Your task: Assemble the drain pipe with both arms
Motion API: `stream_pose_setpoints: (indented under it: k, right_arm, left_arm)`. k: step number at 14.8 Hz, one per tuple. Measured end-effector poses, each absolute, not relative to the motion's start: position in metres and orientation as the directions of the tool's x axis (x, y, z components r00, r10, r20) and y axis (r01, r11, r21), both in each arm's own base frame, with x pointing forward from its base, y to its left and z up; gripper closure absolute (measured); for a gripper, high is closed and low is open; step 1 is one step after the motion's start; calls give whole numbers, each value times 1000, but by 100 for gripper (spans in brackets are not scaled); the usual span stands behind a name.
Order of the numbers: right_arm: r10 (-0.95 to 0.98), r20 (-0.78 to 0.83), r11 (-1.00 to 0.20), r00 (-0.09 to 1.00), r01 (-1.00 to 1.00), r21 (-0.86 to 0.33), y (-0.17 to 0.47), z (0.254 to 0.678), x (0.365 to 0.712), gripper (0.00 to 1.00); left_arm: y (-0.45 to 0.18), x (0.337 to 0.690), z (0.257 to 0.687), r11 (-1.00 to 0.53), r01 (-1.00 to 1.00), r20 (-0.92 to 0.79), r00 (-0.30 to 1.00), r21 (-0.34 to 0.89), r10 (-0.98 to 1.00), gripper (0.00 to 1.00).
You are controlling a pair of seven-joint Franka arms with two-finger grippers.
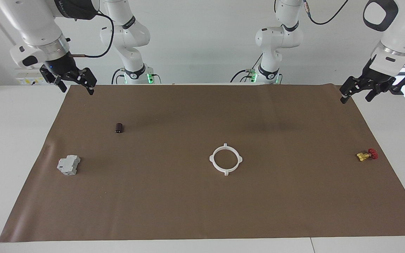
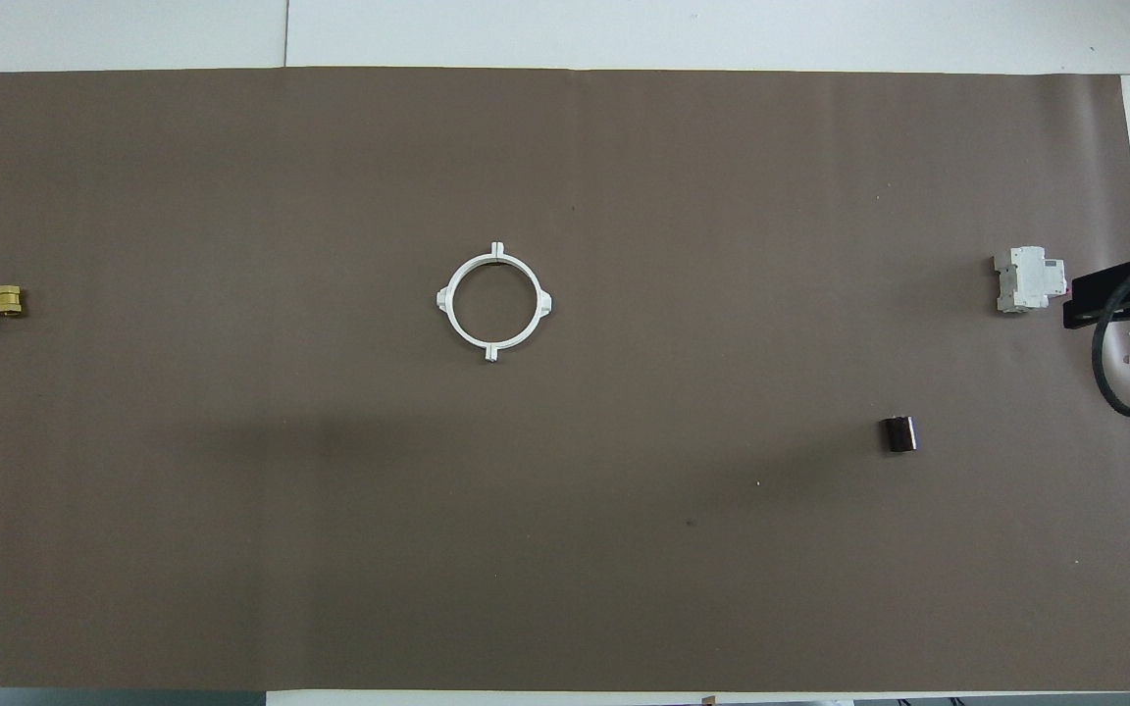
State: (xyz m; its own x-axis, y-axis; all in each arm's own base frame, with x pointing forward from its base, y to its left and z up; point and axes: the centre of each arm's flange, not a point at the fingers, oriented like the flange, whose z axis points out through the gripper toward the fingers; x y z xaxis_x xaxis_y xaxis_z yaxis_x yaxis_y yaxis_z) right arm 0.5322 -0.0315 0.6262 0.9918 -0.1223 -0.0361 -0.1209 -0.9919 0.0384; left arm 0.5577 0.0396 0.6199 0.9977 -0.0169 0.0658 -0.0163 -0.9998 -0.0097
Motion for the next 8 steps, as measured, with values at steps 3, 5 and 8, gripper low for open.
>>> stream_pose_setpoints:
  k: [3,5,8]
  right_arm:
    - [-122,-36,-992,992,-121,38,-32,626,532,0]
    - [-122,-36,-992,992,-121,38,-32,626,532,0]
    - [-122,-36,-992,992,-121,38,-32,626,532,0]
  left_arm:
    - [20,557,618,-999,-37,51,998,-8,-37,0]
    - [4,557,618,-999,-32,45,998,-7,-32,0]
    - [0,557,618,-1000,-25,44,999,-6,-25,0]
